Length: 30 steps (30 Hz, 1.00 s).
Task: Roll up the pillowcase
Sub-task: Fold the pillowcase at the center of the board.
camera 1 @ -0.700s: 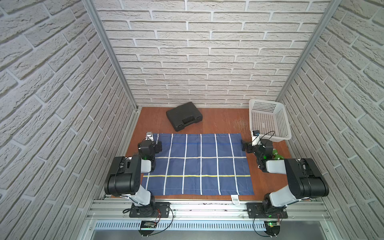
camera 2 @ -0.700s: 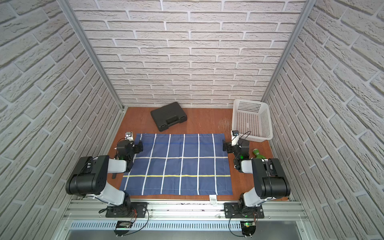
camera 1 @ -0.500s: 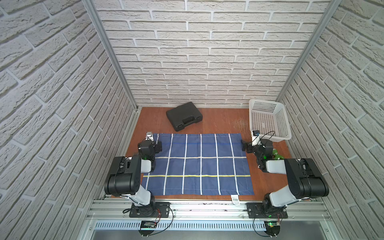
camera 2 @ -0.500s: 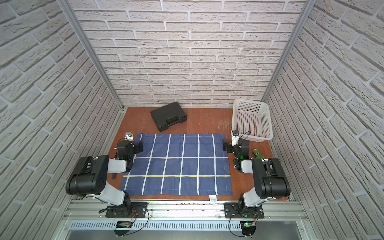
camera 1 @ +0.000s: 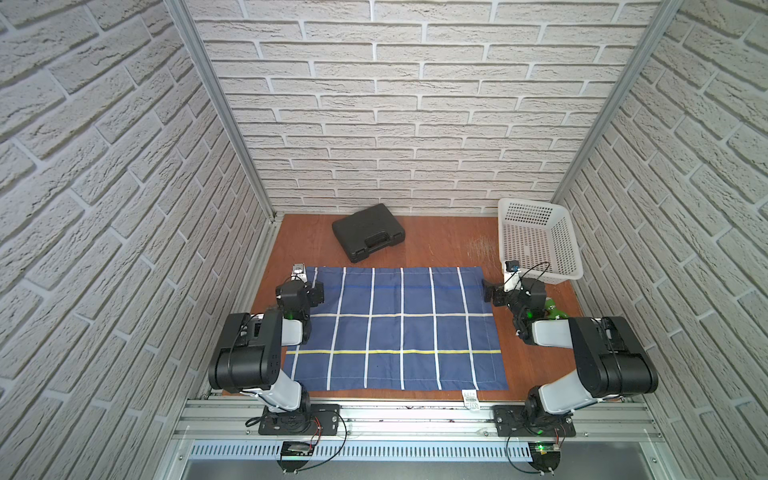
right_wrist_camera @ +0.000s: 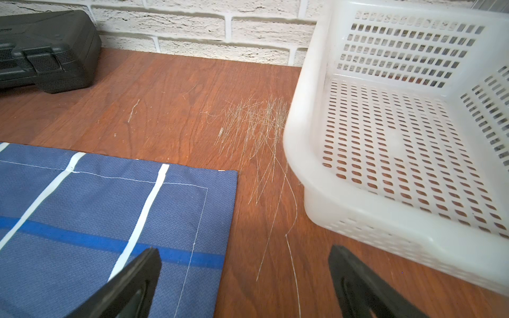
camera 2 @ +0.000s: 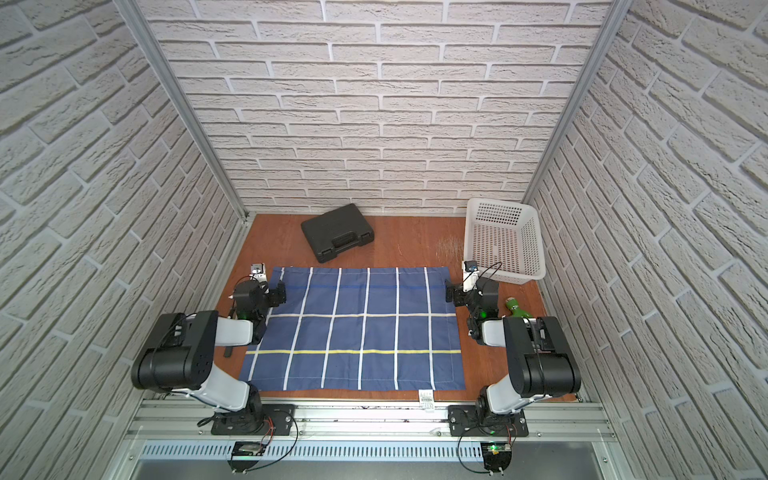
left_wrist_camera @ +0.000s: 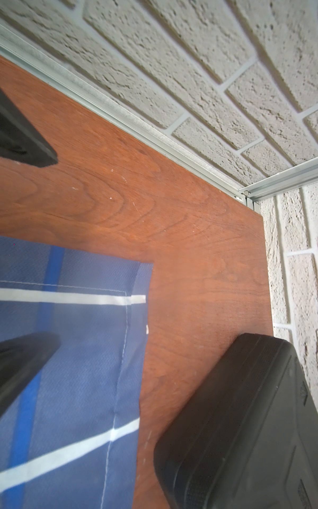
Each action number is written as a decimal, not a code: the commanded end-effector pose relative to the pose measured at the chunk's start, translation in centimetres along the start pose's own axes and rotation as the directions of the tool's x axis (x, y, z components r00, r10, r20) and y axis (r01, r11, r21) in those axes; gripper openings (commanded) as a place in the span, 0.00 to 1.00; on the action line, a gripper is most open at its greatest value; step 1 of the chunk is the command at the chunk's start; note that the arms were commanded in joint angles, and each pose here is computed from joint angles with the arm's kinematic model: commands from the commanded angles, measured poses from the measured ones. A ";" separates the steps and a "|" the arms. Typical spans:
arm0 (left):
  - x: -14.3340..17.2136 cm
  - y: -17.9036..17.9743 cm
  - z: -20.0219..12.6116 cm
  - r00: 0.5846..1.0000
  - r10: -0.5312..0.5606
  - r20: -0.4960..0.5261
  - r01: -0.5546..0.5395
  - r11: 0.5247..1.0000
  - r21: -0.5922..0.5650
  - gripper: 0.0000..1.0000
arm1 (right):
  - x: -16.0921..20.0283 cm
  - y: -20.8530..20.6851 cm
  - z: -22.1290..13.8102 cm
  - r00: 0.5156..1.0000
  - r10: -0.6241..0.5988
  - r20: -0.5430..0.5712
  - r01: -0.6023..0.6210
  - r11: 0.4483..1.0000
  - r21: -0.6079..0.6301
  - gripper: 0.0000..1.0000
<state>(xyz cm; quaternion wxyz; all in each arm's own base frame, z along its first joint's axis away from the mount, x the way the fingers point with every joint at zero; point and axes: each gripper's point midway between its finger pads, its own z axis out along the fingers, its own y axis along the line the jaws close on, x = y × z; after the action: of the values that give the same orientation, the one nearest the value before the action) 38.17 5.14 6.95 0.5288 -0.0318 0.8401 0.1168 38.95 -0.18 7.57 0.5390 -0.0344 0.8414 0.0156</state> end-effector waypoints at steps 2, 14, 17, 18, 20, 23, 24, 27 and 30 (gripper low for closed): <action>-2.7 -0.4 0.0 0.998 -0.006 0.056 0.003 0.999 0.047 0.98 | -2.0 -0.2 -0.3 0.997 0.004 0.071 -0.004 1.000 0.009 1.00; -7.6 -0.3 -5.4 0.983 0.107 -0.150 -0.067 0.965 0.252 0.98 | -6.0 4.8 -5.2 0.993 -0.091 -0.079 0.070 0.970 -0.234 1.00; -6.8 0.0 -6.1 0.962 0.090 -0.260 0.007 0.938 0.348 0.98 | -6.4 6.4 -7.1 0.985 -0.091 -0.149 0.043 0.954 -0.296 1.00; -6.4 0.0 -6.1 0.949 0.100 -0.297 0.022 0.925 0.381 0.98 | -6.3 6.8 -7.5 0.978 -0.094 -0.186 0.031 0.948 -0.316 0.99; -5.9 0.0 -5.8 0.927 0.120 -0.356 0.046 0.904 0.425 0.98 | -6.0 6.9 -7.8 0.964 -0.069 -0.255 -0.013 0.951 -0.307 0.99; -5.3 -0.2 -4.5 0.895 0.138 -0.424 0.086 0.880 0.467 0.98 | -5.8 7.4 -7.6 0.946 -0.034 -0.322 -0.065 0.954 -0.291 0.99; -5.0 -0.3 -4.0 0.883 0.144 -0.448 0.101 0.872 0.479 0.97 | -5.9 7.2 -7.2 0.941 -0.004 -0.338 -0.090 0.961 -0.261 0.99; -3.9 -0.6 -2.1 0.852 0.153 -0.500 0.133 0.862 0.490 0.95 | -5.4 6.3 -5.9 0.915 0.067 -0.397 -0.140 0.977 -0.158 0.95; -2.8 -0.7 -0.3 0.825 0.175 -0.537 0.138 0.859 0.493 0.92 | -5.1 5.9 -4.3 0.899 0.100 -0.427 -0.151 0.985 -0.088 0.95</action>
<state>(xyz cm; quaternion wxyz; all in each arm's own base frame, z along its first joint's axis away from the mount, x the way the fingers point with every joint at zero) 39.59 4.72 10.36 0.2738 0.0713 0.9543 -0.0962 36.18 6.48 14.56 0.3597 -0.0666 0.9233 0.1171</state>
